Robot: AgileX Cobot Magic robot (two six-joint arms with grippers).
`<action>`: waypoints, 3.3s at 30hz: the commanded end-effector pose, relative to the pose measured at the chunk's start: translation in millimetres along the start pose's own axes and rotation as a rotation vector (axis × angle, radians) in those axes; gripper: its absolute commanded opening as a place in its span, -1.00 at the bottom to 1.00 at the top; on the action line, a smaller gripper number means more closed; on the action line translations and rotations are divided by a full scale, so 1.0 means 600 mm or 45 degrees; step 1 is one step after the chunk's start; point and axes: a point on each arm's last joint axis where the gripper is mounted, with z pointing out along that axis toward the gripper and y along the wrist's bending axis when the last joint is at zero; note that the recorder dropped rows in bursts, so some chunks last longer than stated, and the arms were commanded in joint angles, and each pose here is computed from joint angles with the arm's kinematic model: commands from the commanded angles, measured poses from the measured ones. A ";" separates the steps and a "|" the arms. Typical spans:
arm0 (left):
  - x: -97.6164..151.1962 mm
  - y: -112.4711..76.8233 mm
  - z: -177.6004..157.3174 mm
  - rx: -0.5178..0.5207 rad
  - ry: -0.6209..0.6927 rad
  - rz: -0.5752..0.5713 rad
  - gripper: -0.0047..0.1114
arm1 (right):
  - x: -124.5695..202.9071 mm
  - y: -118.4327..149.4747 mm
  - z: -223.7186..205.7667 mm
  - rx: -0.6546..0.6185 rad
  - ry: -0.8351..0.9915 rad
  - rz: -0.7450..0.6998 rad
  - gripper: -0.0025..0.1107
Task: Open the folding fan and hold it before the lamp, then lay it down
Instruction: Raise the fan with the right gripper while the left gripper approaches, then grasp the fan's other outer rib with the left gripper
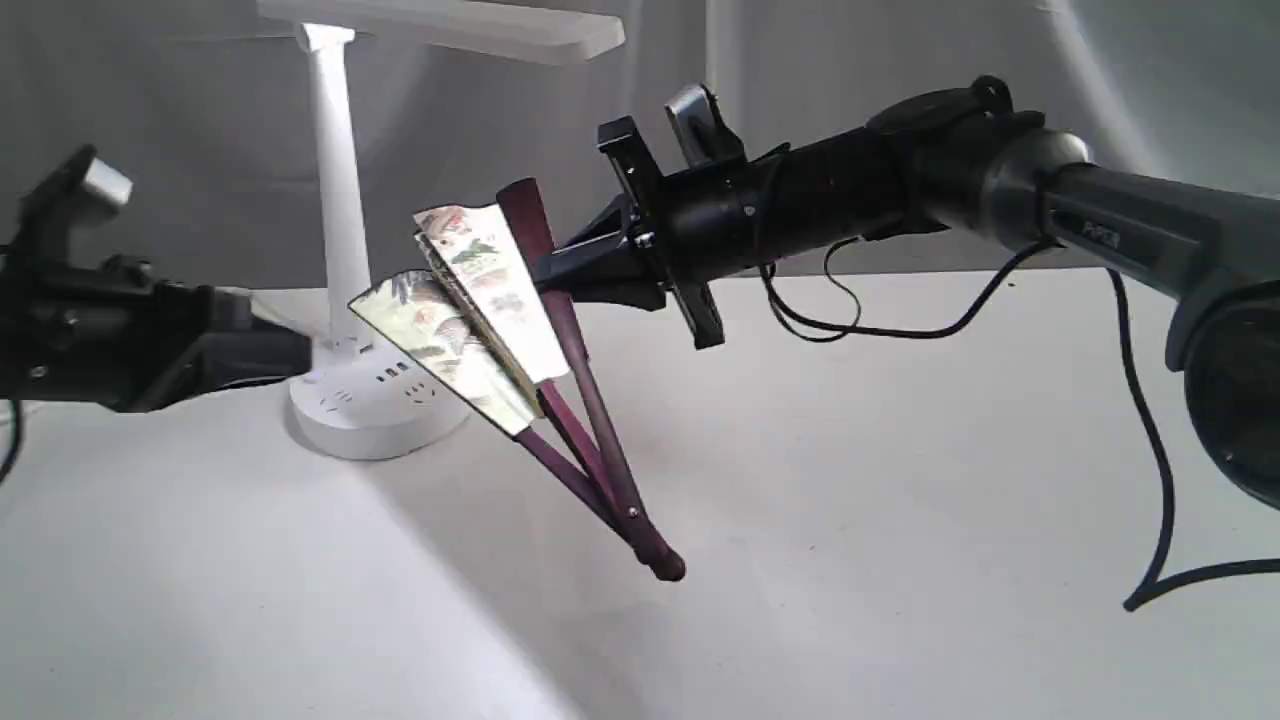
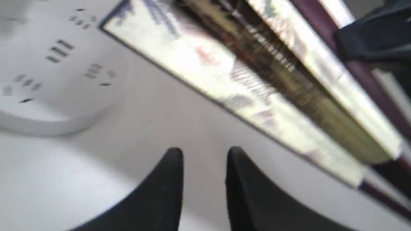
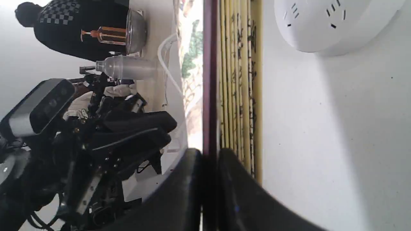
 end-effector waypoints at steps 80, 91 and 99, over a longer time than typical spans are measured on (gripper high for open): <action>0.063 0.089 0.115 0.617 -0.365 -1.155 0.06 | -0.002 0.025 -0.004 -0.119 -0.042 -0.129 -0.96; 0.015 0.056 0.135 0.713 -0.372 -1.075 0.25 | -0.001 0.026 -0.001 -0.120 -0.037 -0.119 -0.96; -0.010 0.035 0.156 0.693 -0.499 -1.095 0.25 | -0.001 0.027 -0.001 -0.122 -0.038 -0.116 -0.96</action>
